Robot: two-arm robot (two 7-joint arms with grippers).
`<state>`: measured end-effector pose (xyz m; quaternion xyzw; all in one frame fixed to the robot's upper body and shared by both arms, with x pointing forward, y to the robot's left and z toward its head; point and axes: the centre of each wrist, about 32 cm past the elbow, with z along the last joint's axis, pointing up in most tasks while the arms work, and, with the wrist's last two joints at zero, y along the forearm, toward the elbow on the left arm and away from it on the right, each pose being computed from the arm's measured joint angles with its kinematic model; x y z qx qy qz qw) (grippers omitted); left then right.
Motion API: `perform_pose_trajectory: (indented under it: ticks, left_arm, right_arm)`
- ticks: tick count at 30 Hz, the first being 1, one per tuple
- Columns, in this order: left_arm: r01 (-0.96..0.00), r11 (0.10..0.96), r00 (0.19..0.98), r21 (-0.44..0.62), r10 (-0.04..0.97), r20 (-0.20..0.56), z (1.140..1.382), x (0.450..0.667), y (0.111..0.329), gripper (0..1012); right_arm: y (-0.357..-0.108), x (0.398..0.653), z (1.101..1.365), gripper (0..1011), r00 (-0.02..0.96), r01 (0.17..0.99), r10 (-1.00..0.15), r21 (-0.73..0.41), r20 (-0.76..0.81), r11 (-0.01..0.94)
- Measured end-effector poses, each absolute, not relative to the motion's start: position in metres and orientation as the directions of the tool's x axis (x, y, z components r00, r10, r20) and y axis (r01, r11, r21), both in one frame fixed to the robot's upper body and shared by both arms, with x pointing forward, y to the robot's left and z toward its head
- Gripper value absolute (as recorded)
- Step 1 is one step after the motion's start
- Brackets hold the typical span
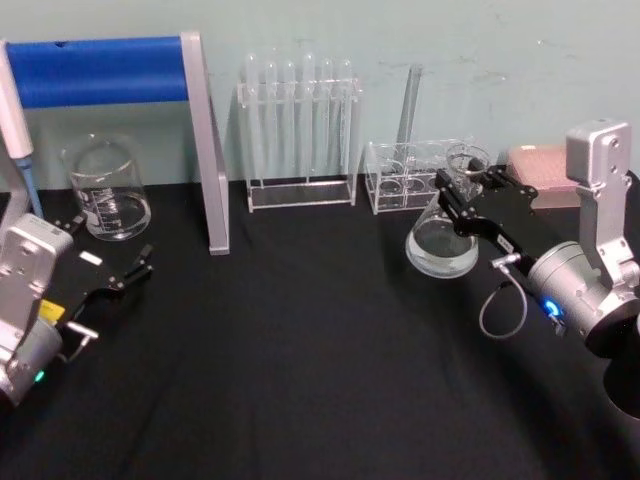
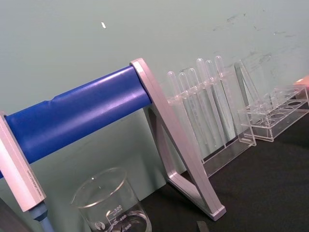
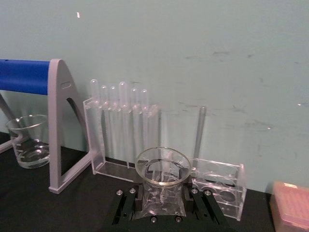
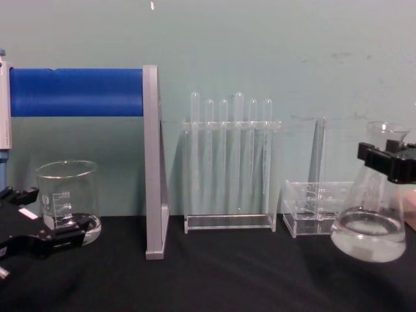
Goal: Grasp the erlenmeyer flask with one hand, shake it three times, then place it back.
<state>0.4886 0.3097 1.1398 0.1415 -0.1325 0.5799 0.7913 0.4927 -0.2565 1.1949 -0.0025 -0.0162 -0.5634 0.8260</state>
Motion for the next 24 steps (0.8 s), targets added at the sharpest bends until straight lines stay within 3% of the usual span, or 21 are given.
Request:
perform_pose_trajectory:
  ticks: [12, 24]
  left_arm:
    - [-0.955, 0.287, 0.292, 0.07, 0.88, 0.374, 1.14, 0.489, 0.31, 1001]
    - [-0.955, 0.287, 0.292, 0.07, 0.88, 0.374, 1.14, 0.489, 0.31, 1001]
  right_arm:
    - [-0.249, 0.491, 1.194, 449, 0.391, 0.92, -0.92, 0.012, 0.036, 0.392]
    - [-0.212, 0.477, 1.19, 449, 0.566, 0.824, -0.822, -0.016, 0.067, 0.566]
